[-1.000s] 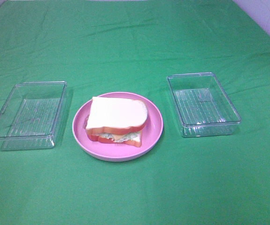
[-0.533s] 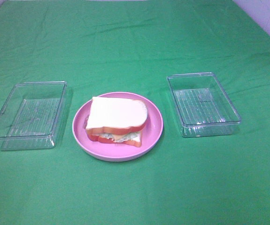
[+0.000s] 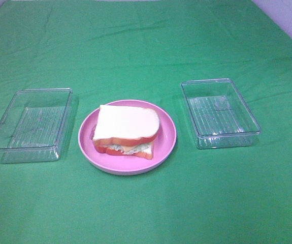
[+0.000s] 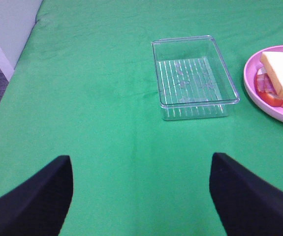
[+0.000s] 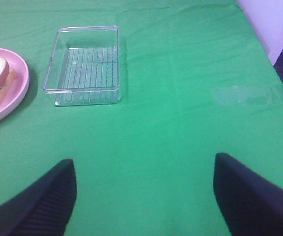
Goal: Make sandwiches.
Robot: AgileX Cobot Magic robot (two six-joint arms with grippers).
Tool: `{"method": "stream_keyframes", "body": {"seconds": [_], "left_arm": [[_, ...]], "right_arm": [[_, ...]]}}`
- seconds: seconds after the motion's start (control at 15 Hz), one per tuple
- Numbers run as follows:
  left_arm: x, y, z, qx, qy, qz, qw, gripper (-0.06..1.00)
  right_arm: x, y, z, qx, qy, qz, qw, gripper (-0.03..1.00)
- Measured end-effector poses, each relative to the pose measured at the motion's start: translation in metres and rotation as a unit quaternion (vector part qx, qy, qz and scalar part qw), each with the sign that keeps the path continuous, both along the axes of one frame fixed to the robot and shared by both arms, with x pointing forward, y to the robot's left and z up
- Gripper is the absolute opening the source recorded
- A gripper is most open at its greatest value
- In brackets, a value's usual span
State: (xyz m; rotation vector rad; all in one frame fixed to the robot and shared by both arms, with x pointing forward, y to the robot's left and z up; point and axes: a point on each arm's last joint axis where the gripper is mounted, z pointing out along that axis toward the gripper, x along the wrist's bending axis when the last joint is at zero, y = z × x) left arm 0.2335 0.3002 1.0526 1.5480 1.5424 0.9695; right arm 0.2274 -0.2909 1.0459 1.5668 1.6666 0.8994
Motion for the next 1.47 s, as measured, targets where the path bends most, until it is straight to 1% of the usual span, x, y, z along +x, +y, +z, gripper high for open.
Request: {"method": "stream_keyframes", "body": {"seconds": [1.47], "left_arm": [[0.0,0.0,0.0,0.0,0.0,0.0,1.0,0.73]], "right_arm": [[0.0,0.0,0.0,0.0,0.0,0.0,1.0,0.73]]}}
